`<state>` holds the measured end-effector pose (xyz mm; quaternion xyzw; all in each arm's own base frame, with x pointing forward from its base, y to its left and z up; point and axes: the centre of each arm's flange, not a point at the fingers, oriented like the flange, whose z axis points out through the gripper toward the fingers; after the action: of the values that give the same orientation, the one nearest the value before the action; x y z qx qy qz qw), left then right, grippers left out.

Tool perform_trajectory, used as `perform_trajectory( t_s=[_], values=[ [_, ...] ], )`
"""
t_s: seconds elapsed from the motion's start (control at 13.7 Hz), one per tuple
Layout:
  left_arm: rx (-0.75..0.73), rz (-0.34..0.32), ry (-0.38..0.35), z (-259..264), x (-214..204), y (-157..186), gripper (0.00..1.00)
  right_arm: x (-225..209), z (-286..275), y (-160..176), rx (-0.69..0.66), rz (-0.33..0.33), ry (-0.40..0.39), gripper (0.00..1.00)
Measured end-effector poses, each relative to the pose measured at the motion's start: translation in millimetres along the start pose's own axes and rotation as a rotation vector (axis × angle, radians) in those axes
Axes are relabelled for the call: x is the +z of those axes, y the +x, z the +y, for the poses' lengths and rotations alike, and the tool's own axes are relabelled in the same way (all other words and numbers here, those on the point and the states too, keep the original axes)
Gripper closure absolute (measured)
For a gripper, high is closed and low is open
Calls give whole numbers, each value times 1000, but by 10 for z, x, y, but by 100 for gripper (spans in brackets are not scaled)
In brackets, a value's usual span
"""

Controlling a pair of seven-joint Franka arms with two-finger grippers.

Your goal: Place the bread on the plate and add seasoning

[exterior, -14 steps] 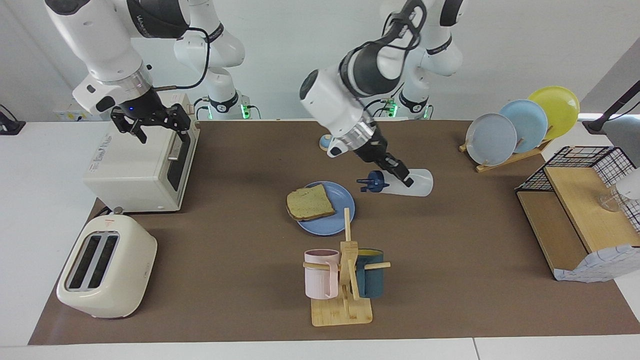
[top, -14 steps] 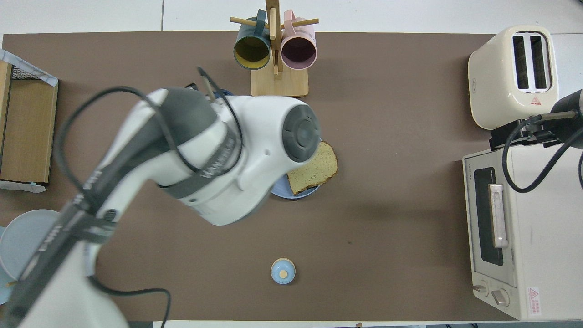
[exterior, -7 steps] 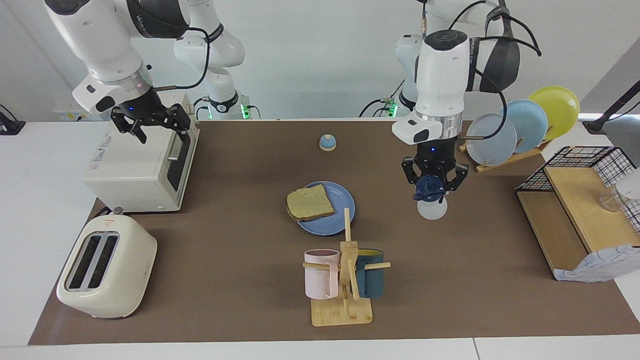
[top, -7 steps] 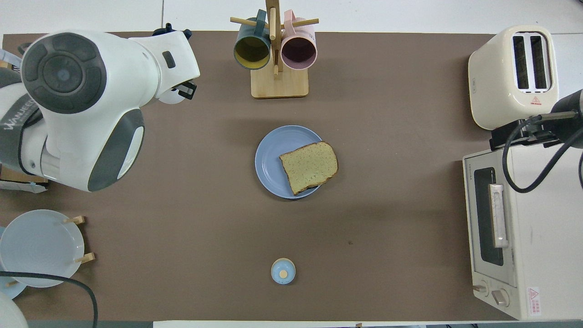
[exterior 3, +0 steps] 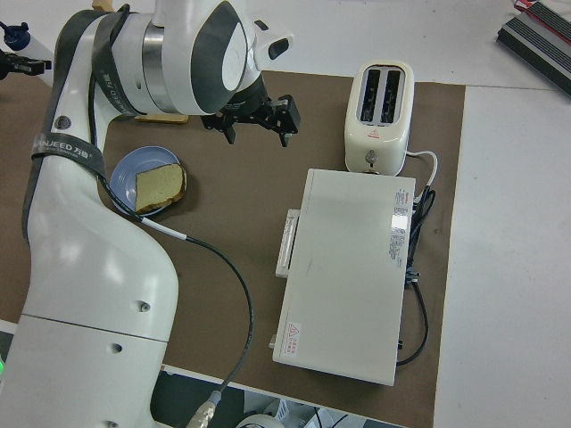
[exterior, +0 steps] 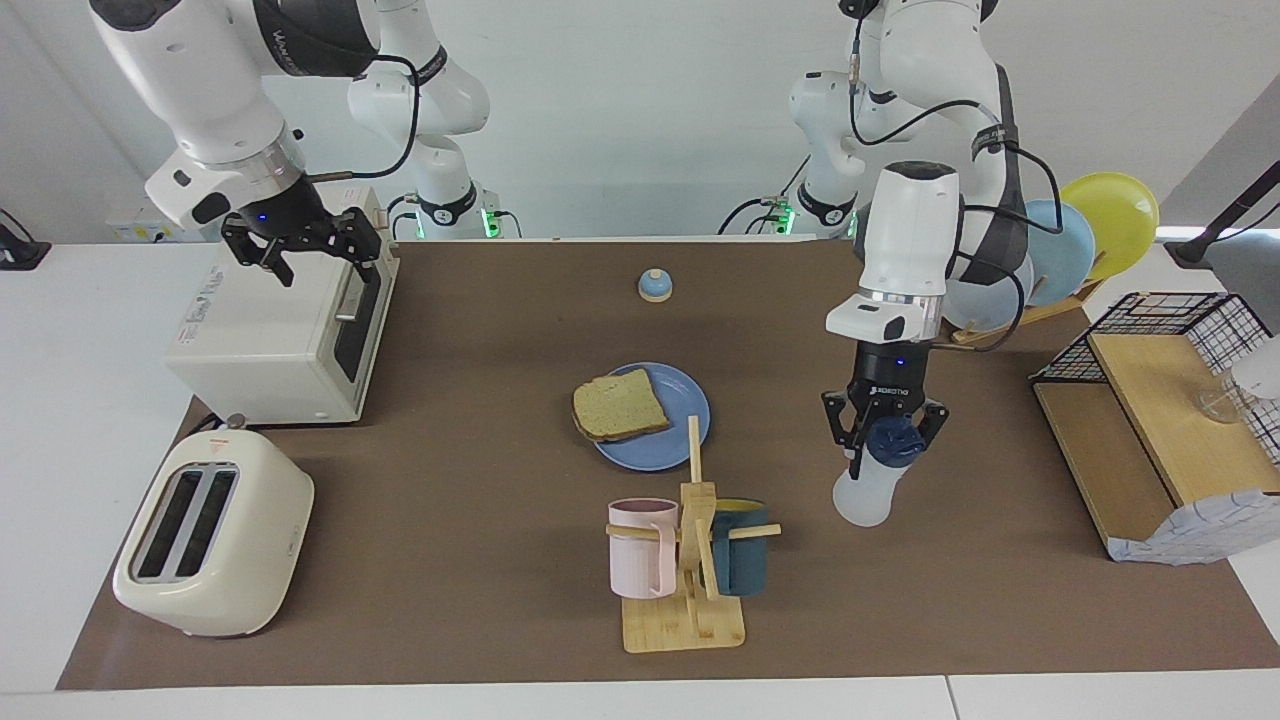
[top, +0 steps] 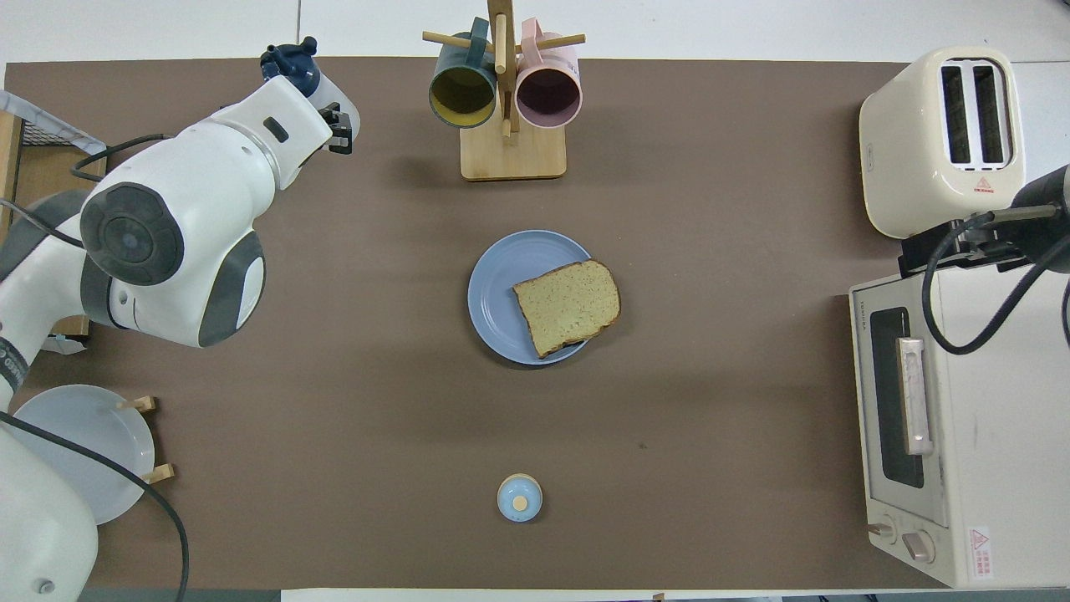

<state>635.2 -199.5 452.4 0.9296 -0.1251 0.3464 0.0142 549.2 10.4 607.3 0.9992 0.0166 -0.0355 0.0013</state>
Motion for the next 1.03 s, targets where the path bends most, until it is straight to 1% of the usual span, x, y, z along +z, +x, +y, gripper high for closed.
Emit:
perform_trajectory(
  t_s=[0.37, 0.51, 0.73, 1.03],
  values=[
    [5, 24, -21, 33, 574, -305, 59, 0, -1, 0, 0, 0, 0, 0],
    [9, 8, -26, 60, 803, -459, 59, 0, -1, 0, 0, 0, 0, 0],
    [12, -19, -26, 77, 994, -587, 59, 1, -1, -1, 0, -1, 0, 0],
    [14, -32, -27, 86, 1109, -674, 59, 1, -2, -1, 0, -1, 0, 0]
  ],
)
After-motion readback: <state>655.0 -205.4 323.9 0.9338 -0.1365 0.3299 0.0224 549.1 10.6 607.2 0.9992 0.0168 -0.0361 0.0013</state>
